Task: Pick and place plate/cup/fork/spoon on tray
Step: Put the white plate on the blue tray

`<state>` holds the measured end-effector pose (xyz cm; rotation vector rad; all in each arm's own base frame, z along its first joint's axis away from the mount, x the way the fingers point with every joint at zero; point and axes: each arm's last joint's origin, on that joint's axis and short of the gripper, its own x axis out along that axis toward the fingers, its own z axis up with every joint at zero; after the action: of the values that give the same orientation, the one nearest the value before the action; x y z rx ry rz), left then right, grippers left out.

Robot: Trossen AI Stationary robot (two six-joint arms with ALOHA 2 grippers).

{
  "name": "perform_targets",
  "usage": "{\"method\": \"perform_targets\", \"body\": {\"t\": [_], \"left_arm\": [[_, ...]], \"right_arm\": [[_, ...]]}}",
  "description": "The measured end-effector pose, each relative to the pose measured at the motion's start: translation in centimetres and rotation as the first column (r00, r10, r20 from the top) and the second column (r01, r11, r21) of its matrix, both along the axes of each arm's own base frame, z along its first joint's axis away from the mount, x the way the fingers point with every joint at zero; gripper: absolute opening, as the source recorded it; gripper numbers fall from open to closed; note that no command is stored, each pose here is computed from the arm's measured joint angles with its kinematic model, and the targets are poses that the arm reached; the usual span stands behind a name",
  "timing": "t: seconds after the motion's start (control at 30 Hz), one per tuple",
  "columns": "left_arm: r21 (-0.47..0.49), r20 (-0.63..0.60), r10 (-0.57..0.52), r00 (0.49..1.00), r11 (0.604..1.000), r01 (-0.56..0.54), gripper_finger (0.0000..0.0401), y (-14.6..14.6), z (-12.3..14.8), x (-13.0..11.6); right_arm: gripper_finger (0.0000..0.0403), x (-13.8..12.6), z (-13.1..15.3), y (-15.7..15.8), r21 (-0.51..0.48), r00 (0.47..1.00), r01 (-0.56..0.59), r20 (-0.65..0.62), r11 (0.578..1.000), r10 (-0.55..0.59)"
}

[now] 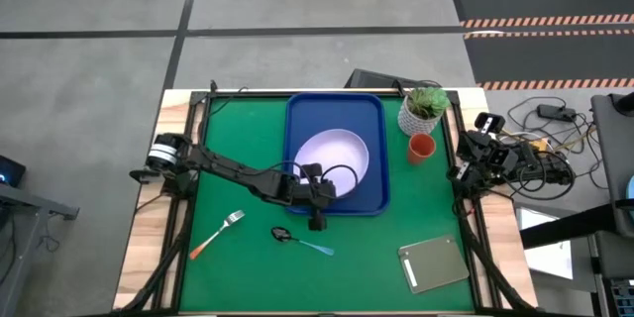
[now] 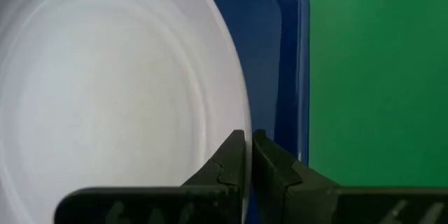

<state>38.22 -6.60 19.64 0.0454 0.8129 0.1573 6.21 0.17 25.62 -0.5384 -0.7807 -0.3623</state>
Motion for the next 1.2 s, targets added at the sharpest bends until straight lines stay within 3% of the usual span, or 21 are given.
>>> {"method": "perform_targets", "body": {"t": [0.57,1.2], "left_arm": [[-0.072,-0.012,0.082,0.997,0.994,-0.082,0.0,0.1,-1.6,-0.8],[-0.084,0.029,0.095,0.995,0.992,-0.092,0.0,0.1,-2.6,-0.4]], "right_arm": [[0.0009,0.0,0.0,0.0,0.002,1.0,-0.002,0.0,1.0,0.002],[0.0009,0.0,0.0,0.0,0.002,1.0,-0.003,0.0,1.0,0.003]]}}
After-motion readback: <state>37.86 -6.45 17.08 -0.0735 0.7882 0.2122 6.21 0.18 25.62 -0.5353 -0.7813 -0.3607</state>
